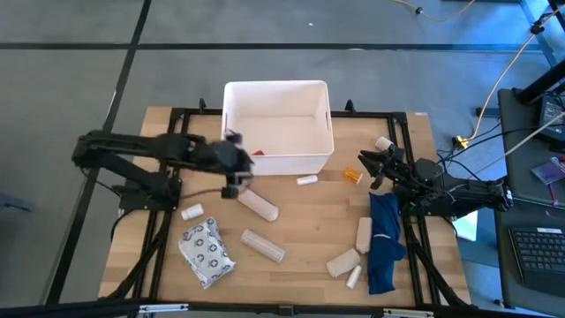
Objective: Pick & place medical supplies in basket/bin
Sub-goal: Put the white bandage into the white bin
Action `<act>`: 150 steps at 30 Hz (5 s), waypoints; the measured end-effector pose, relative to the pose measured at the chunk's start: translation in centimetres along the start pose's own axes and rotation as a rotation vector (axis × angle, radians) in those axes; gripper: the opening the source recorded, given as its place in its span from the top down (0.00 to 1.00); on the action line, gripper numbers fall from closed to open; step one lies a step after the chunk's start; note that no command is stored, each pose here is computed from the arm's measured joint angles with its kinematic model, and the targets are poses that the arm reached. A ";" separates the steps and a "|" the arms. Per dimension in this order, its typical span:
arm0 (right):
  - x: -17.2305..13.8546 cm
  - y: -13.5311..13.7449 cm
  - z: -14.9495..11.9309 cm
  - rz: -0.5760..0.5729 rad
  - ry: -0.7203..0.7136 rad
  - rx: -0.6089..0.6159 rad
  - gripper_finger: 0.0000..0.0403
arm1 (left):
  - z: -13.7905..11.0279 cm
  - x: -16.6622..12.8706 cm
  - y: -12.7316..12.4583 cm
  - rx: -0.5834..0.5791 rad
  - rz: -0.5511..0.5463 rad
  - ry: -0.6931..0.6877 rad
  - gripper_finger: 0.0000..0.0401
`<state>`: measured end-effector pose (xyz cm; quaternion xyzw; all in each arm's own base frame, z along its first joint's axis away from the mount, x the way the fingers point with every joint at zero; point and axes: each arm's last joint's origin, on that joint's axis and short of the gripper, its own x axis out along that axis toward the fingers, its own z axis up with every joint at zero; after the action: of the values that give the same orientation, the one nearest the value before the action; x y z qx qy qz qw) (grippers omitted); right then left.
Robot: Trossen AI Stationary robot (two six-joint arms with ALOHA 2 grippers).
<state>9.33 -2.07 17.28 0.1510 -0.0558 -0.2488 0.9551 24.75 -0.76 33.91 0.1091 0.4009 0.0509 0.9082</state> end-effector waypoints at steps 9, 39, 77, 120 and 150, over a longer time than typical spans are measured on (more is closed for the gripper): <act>0.0 0.0 0.0 0.002 0.000 -0.046 0.70 | -0.1 6.9 -4.1 0.134 -0.191 0.274 0.67; 0.0 0.1 0.0 0.030 0.009 -0.056 0.70 | -4.4 18.5 -8.7 0.204 -0.239 0.658 0.67; 0.0 0.1 0.0 0.028 0.007 -0.052 0.70 | 4.7 2.6 17.2 -0.276 0.481 0.004 0.82; 0.0 0.1 0.0 0.029 0.008 -0.021 0.70 | -4.6 19.8 20.2 0.025 0.538 0.859 0.48; 0.0 0.1 0.0 0.029 0.009 -0.020 0.70 | 3.5 0.1 15.9 -0.136 0.768 0.283 0.59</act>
<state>9.36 -1.99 17.32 0.1416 -0.0514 -0.2347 0.9603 27.33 14.15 40.00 0.1825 0.4478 0.4269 0.7641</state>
